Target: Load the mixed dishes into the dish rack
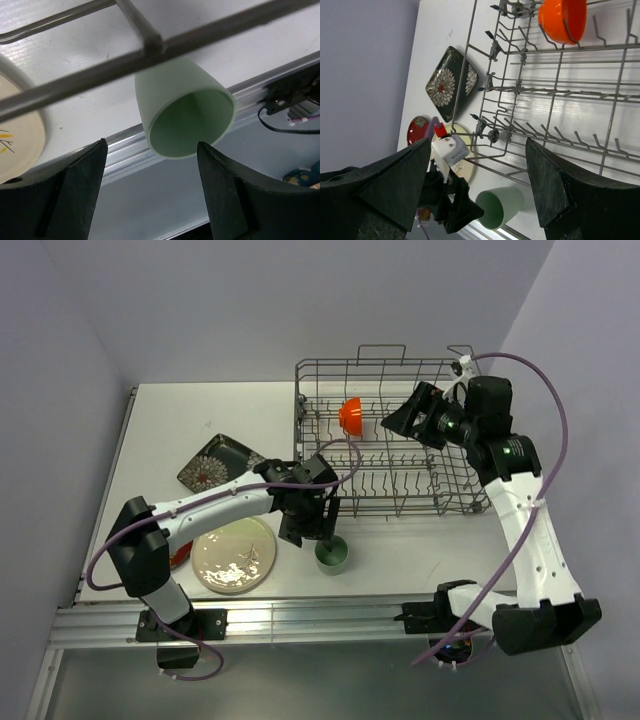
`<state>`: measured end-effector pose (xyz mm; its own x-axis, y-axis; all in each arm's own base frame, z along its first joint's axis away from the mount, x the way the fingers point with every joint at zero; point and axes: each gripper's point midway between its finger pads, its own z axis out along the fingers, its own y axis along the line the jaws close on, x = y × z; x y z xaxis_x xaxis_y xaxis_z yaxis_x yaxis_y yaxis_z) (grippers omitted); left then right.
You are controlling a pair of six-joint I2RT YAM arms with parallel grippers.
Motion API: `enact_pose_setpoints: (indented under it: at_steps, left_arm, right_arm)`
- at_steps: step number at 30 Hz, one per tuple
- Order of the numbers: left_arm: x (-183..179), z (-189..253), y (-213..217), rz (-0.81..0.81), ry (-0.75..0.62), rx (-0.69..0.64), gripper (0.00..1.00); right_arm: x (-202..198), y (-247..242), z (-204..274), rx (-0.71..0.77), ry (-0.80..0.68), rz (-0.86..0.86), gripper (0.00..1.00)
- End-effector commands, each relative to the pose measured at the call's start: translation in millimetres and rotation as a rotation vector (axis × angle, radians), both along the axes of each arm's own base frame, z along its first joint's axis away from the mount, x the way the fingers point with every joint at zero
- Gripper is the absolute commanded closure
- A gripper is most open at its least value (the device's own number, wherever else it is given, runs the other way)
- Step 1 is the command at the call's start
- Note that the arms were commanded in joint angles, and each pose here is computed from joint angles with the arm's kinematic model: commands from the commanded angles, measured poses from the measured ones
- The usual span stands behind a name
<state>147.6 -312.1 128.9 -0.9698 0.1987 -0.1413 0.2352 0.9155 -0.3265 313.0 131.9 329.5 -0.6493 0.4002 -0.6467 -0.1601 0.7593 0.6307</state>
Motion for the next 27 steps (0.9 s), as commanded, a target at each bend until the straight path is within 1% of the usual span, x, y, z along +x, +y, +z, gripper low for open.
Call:
enact_pose_setpoints:
  at_steps: [1,4,6,7,8,10,11,13,14,19,21,22,23,25,26,27]
  left_arm:
    - [1.2,-7.2,-8.0,0.003,-0.03,0.022,0.22]
    - [3.1,-14.4,-6.4,0.006,-0.057,0.053,0.25]
    - [3.4,-20.1,-2.5,0.011,-0.065,0.075,0.3]
    - [5.0,-22.3,-1.6,0.018,-0.073,0.08,0.33]
    - [2.9,-27.5,1.6,0.02,-0.068,0.091,0.39]
    - [0.7,-29.9,4.1,0.029,-0.066,0.091,0.45]
    - [-0.9,-34.0,5.5,0.032,-0.061,0.092,0.53]
    - [-3.0,-34.7,7.3,0.041,-0.059,0.093,0.59]
    - [-3.7,-35.7,8.0,0.042,-0.06,0.093,0.6]
    - [-4.3,-36.8,7.7,0.045,-0.068,0.082,0.61]
    - [-4.8,-37.3,6.9,0.036,-0.074,0.082,0.67]
    - [-5.4,-37.4,7.5,0.033,-0.071,0.084,0.72]
    - [-6.7,-38.3,8.4,0.028,-0.069,0.088,0.83]
    - [-9.6,-37.4,10.6,0.019,-0.065,0.087,0.92]
    - [-10.9,-37.2,12.3,0.015,-0.065,0.086,1.0]
    - [-11.7,-36.3,12.9,0.01,-0.064,0.084,1.0]
  right_arm:
    - [-12.9,-11.7,-4.7,-0.054,0.002,-0.048,0.16]
    - [-18.4,-14.0,2.8,-0.077,-0.026,-0.059,0.16]
    - [-21.2,-11.1,7.6,-0.083,-0.04,-0.049,0.16]
    - [-21.2,-11.1,8.2,-0.084,-0.042,-0.05,0.16]
    - [-21.9,-10.3,7.6,-0.085,-0.04,-0.046,0.16]
    - [-22.8,-9.3,8.1,-0.088,-0.042,-0.043,0.16]
    - [-23.3,-9.0,8.7,-0.091,-0.043,-0.042,0.16]
    - [-23.3,-6.5,9.9,-0.095,-0.047,-0.034,0.16]
    - [-23.2,-6.2,10.3,-0.099,-0.049,-0.033,0.16]
    - [-20.4,-4.1,11.7,-0.112,-0.051,-0.029,0.16]
    - [-19.2,-2.8,12.9,-0.111,-0.05,-0.027,0.16]
    - [-19.8,-1.7,13.0,-0.109,-0.05,-0.023,0.16]
    - [-20.0,-0.7,12.9,-0.109,-0.048,-0.02,0.16]
    - [-21.2,-0.8,11.2,-0.113,-0.045,-0.02,0.16]
    - [-21.8,-0.6,11.1,-0.111,-0.045,-0.021,0.16]
    - [-22.2,-0.7,8.5,-0.113,-0.039,-0.021,0.16]
